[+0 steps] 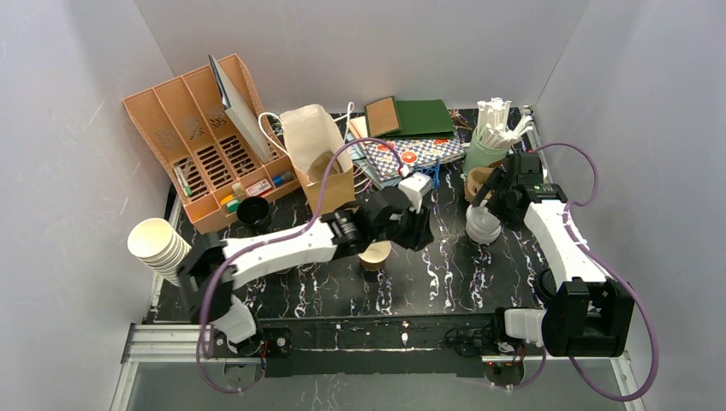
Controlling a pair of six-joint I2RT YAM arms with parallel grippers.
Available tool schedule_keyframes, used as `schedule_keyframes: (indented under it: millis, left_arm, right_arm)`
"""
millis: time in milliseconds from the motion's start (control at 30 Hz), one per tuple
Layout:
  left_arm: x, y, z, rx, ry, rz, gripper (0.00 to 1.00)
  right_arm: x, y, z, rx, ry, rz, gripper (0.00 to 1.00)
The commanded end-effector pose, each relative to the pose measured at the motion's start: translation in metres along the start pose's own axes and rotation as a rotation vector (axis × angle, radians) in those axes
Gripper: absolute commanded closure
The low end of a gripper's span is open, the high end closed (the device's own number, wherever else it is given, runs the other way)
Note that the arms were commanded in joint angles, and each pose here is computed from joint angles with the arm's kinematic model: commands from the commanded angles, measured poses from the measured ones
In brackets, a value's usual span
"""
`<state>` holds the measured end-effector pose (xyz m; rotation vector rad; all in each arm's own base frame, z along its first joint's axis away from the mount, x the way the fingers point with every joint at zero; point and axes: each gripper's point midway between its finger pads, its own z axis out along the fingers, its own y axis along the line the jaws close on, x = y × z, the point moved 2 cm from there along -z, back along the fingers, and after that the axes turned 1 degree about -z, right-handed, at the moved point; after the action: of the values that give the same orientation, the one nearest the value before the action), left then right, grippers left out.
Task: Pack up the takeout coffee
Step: Close the cup lid on the coffee cup.
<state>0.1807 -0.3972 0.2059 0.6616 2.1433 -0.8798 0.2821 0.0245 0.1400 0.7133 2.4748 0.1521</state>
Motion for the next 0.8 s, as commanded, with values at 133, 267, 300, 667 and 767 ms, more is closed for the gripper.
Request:
schedule_keyframes:
  millis: [133,267,300,667,767]
  left_arm:
    - [-0.049,-0.013,0.088,0.274,-0.06,-0.242,0.85]
    - [-0.049,0.002,0.122,0.291,-0.08,-0.331,0.91]
    - [-0.051,0.004,0.126,0.308,-0.086,-0.358,0.92]
    - [-0.062,0.003,0.155,0.44,-0.104,-0.476,0.94]
    - [-0.06,0.002,0.161,0.453,-0.099,-0.494,0.93]
  right_arm:
    - [-0.014,-0.002,-0.011,-0.001,-0.059,0.045,0.12]
    - [-0.015,0.001,-0.01,-0.016,-0.061,0.056,0.13]
    - [-0.015,0.002,-0.009,-0.02,-0.057,0.056,0.13]
    - [-0.012,0.008,-0.005,-0.056,-0.035,0.058,0.13]
    - [-0.012,0.009,-0.004,-0.062,-0.031,0.058,0.13]
